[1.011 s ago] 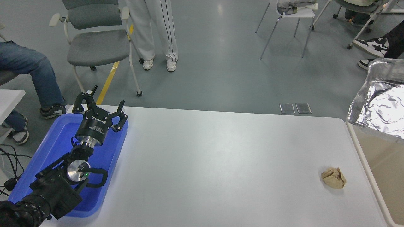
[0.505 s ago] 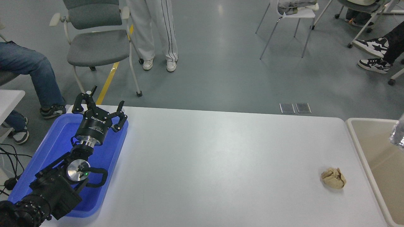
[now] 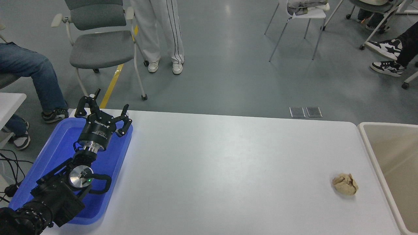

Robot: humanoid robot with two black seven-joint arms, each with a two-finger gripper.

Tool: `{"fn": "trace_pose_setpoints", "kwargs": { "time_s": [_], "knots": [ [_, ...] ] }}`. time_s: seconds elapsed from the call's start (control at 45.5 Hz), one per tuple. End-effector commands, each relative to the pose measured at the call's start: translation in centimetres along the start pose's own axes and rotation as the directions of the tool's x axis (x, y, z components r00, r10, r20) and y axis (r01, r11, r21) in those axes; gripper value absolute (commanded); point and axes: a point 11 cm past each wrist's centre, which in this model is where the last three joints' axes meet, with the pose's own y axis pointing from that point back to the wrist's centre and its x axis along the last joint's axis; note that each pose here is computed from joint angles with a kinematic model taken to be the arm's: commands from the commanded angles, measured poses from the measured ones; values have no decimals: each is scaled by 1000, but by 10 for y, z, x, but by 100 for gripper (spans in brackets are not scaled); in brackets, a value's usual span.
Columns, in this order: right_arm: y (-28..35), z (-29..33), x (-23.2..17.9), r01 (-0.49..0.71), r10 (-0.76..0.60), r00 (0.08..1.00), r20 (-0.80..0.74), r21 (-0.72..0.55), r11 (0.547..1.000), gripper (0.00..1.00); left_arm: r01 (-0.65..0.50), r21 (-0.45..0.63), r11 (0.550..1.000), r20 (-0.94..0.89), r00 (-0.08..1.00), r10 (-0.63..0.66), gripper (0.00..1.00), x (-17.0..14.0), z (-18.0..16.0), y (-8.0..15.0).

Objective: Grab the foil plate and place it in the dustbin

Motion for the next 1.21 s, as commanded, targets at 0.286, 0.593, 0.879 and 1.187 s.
{"fn": "trace_pose_setpoints", "kwargs": {
  "time_s": [0.286, 0.593, 0.879, 1.187],
  "knots": [
    [-77, -8, -12, 43, -44, 998, 45, 26, 999, 0, 1, 1, 1000, 1, 1000, -1, 100, 0, 0, 0],
    [-121, -16, -35, 8, -13, 997, 80, 60, 998, 0, 1, 0, 1000, 0, 1000, -1, 100, 0, 0, 0],
    [-160, -20, -39, -252, 246, 962, 121, 39, 967, 0, 1, 0, 1000, 0, 1000, -1, 100, 0, 0, 0],
    [-193, -25, -49, -439, 437, 889, 137, -12, 898, 0, 1, 1, 1000, 1, 1000, -1, 100, 0, 0, 0]
  ]
}}
